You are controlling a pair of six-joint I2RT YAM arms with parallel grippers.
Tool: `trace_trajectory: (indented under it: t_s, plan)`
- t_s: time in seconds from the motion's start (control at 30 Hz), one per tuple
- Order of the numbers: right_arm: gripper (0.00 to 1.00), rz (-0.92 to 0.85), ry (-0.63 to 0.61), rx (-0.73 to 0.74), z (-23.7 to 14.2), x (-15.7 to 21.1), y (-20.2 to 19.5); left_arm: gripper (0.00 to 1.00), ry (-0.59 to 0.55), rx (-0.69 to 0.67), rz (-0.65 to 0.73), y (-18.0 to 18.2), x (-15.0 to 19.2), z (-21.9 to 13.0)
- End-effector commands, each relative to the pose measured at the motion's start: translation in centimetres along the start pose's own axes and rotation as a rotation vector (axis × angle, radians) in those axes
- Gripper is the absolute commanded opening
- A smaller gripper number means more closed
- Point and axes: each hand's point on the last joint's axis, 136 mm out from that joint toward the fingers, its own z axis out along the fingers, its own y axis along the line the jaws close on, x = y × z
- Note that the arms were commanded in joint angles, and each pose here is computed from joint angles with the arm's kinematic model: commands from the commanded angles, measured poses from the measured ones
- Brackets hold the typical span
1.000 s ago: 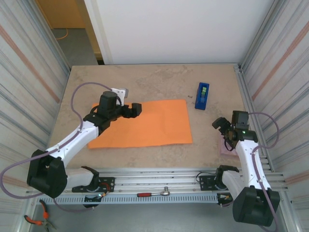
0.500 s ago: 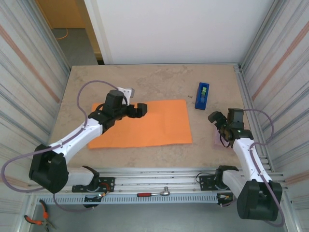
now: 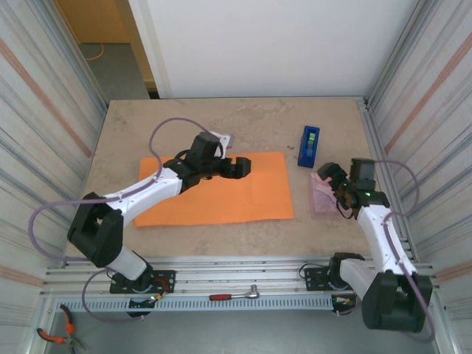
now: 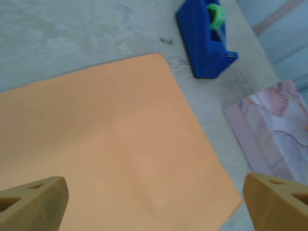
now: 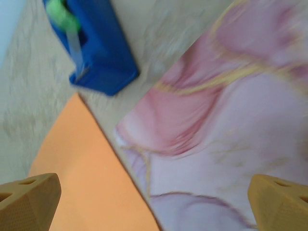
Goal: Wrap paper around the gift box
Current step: Pick up the gift box from the middle-right of the table.
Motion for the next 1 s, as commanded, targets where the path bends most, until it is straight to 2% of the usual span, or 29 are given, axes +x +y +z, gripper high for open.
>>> trace_trajectory:
  t_s: [0.0, 0.07, 0.23, 0.4, 0.63, 0.83, 0.97]
  plan:
    - [0.98, 0.012, -0.016, 0.020, -2.2, -1.6, -1.7, 0.91, 0.017, 0.118, -0.024, -3.9, -0.8, 1.3]
    - [0.97, 0.053, -0.043, 0.045, -2.5, -2.8, -3.4, 0.88, 0.047, 0.163, -0.036, -5.4, -0.4, 2.6]
    - [0.97, 0.135, -0.082, 0.110, -2.0, -5.4, -6.8, 0.87, 0.094, 0.199, -0.044, -9.1, 0.7, 5.7]
    - [0.97, 0.153, -0.030, 0.132, 0.4, -6.1, -8.8, 0.87, 0.143, 0.223, -0.024, -12.1, 2.2, 8.6]
    - [0.92, 0.223, 0.071, 0.031, 2.9, -3.0, -8.6, 0.87, 0.220, 0.252, -0.048, -13.9, 3.8, 12.4]
    - [0.87, 0.197, 0.109, 0.000, 2.6, 0.0, -7.9, 0.86, 0.284, 0.262, -0.086, -13.9, 5.6, 15.2]
    - [0.86, 0.176, 0.090, 0.017, 1.9, 0.8, -8.3, 0.85, 0.305, 0.251, -0.092, -13.4, 6.5, 16.0]
